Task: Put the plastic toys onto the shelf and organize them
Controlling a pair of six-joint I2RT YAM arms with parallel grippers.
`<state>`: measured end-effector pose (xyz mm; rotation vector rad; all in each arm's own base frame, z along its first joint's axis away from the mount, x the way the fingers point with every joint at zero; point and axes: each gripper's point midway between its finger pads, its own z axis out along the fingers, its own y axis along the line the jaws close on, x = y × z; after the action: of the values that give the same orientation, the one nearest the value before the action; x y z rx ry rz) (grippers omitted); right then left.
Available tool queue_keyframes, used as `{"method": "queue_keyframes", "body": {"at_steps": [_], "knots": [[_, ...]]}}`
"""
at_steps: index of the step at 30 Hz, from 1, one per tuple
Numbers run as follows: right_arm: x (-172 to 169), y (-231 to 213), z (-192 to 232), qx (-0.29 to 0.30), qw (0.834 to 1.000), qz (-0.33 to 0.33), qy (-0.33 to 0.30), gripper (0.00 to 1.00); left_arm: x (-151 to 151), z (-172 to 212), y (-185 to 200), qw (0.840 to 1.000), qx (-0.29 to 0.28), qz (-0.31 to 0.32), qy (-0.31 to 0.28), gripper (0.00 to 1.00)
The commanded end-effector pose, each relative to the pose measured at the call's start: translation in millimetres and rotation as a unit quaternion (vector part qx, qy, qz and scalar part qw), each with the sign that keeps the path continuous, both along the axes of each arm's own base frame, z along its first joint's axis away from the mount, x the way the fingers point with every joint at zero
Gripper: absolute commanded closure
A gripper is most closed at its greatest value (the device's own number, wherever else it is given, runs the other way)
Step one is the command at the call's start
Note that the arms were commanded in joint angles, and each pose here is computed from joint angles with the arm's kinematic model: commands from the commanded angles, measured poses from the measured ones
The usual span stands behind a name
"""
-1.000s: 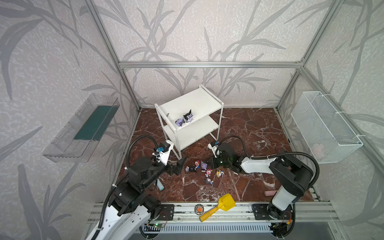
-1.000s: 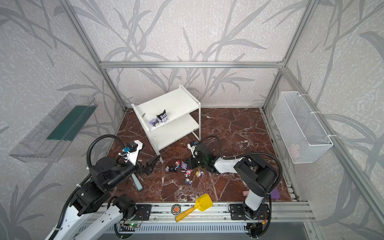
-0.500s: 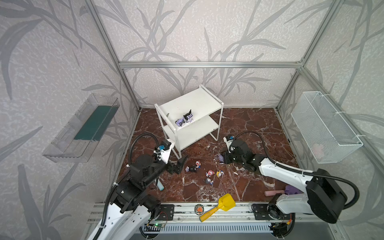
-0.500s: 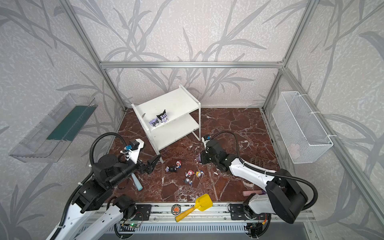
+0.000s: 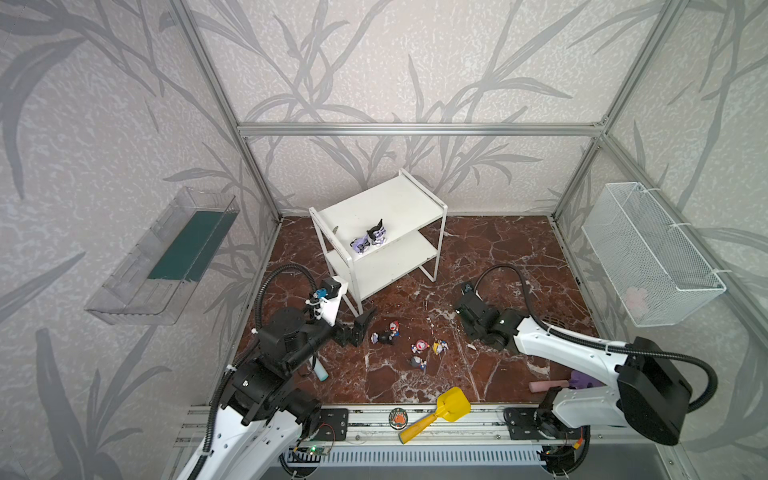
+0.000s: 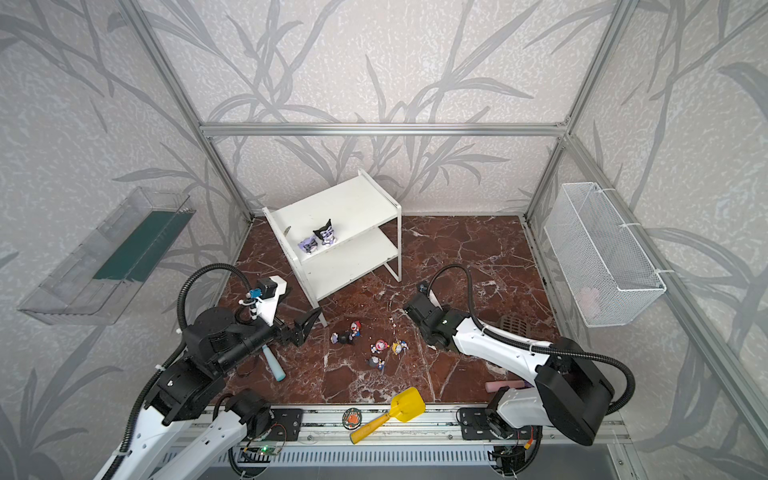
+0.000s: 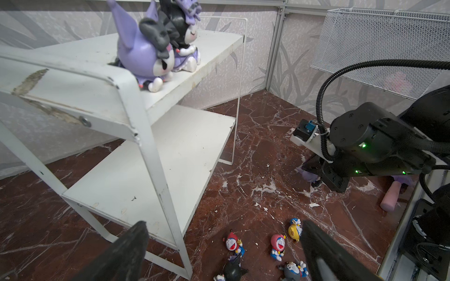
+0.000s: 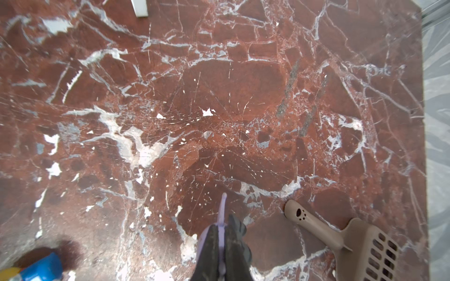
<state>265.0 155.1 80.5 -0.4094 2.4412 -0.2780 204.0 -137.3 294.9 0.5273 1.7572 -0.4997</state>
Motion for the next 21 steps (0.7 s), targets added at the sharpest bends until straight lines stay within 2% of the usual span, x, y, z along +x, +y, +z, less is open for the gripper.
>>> {"method": "queue_keyframes", "body": {"at_steps": [1, 4, 7, 9, 11, 15, 21], "knots": [[1.3, -1.5, 3.7, -0.028, 0.999, -0.021, -0.018, 0.9, -1.0, 3.8, -1.0, 1.0, -0.014, -0.003, -0.005, 0.01], [-2.7, 18.6, -0.3, -0.004, 1.0, -0.012, -0.014, 0.85, -2.1, 3.9, -1.2, 1.0, -0.015, -0.005, -0.006, 0.01], [-9.2, 56.9, 6.3, 0.034, 0.999, 0.019, -0.025, 0.7, -2.4, 4.8, -1.7, 1.0, -0.016, -0.007, -0.007, 0.01], [-11.4, 72.3, 10.5, 0.06, 0.998, 0.017, -0.025, 0.59, -2.7, 5.1, -1.9, 1.0, -0.017, -0.008, -0.006, 0.01], [-11.9, 78.2, 15.1, 0.081, 0.996, 0.017, -0.023, 0.55, -3.6, 5.7, -1.9, 1.0, -0.019, -0.009, -0.007, 0.01], [-10.7, 65.4, 27.8, 0.11, 0.993, 0.009, -0.042, 0.48, -5.2, 5.5, -1.1, 1.0, -0.021, -0.009, -0.008, 0.01], [-6.7, 8.3, 15.7, 0.167, 0.985, -0.049, -0.013, 0.37, -6.1, 8.4, -1.6, 1.0, -0.024, -0.011, -0.011, 0.01]]}}
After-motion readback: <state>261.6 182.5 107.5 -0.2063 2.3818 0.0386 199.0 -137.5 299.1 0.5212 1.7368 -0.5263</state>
